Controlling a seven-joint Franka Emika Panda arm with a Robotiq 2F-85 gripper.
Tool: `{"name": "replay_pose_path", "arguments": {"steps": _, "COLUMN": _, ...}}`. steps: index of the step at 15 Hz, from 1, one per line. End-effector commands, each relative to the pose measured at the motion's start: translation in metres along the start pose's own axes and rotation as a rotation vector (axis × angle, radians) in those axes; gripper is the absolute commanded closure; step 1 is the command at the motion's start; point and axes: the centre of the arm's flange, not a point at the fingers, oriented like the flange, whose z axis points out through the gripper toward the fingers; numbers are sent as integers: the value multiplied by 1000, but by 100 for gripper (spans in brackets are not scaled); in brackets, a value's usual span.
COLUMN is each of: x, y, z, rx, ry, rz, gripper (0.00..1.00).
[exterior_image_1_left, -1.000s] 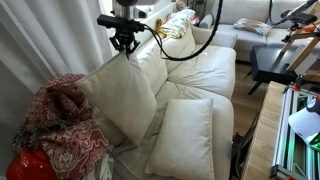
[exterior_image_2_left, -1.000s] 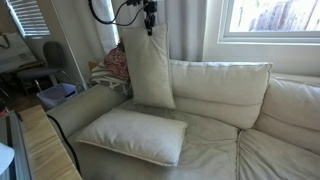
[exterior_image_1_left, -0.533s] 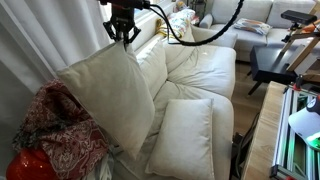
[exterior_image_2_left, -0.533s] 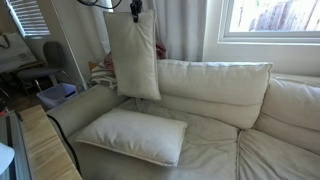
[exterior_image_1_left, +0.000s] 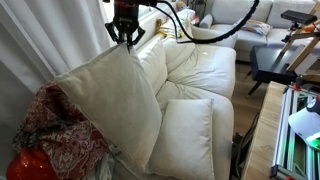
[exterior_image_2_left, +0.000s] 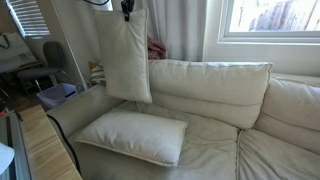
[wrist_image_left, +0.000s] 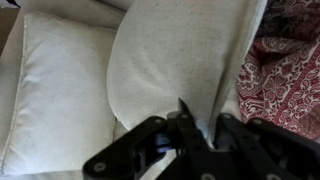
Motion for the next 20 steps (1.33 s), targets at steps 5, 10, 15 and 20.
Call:
{"name": "replay_pose_path", "arguments": {"steps": 5, "x": -14, "y": 3, "z": -20, "rx": 44, "ry": 2, "rz": 279, "gripper": 95}}
{"name": "replay_pose_path", "arguments": {"steps": 10, "x": -19, "y": 29, "z": -22, "rx": 3, "ry": 17, "rz": 540, "gripper": 95}}
{"name": "replay_pose_path", "arguments": {"steps": 15, "x": -21, "y": 74, "z": -3, "rx": -57, "ry": -63, "rz": 779, "gripper": 95}}
{"name": "replay_pose_path", "arguments": {"steps": 20, "x": -8, "y": 71, "z": 22, "rx": -58, "ry": -67, "rz": 828, "gripper": 82}}
